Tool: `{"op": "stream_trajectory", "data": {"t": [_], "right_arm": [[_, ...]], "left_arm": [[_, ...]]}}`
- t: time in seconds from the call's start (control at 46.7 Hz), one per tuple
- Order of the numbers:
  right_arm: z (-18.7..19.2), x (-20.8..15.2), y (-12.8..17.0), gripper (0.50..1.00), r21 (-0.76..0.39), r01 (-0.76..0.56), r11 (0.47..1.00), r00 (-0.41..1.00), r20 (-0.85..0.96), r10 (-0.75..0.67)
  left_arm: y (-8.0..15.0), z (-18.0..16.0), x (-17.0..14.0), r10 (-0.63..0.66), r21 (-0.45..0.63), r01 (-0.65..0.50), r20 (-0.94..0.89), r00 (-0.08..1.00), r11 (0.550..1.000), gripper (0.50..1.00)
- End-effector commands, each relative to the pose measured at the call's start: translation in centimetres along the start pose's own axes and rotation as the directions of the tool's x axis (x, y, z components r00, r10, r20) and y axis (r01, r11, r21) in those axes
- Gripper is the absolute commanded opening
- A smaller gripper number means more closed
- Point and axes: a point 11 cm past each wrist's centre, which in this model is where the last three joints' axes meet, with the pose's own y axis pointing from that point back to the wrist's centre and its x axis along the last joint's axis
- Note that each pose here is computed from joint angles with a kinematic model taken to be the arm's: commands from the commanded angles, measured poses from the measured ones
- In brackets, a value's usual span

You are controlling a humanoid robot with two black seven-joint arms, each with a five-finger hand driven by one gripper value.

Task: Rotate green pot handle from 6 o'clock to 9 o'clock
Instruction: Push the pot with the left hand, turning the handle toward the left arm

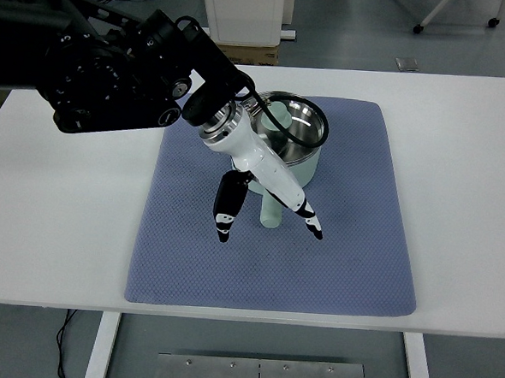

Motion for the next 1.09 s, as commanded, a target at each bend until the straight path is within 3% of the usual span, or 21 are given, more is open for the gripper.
{"op": "stream_trajectory", "data": {"t": [0.0, 1.07], "right_arm": [[0.0, 0.0, 0.0, 1.0, 0.0, 0.0, 1.0, 1.0, 0.0, 0.0], [0.0, 0.0, 0.0, 1.0, 0.0, 0.0, 1.0, 1.0, 0.0, 0.0]], "left_arm": [[-0.4, -0.3, 0.1, -0.009, 0.012, 0.009, 0.018, 1.0, 1.0, 1.0], [-2.0, -2.0, -1.4, -0.177, 0.132, 0.152, 0.206, 0.963, 0.98, 1.0]]}}
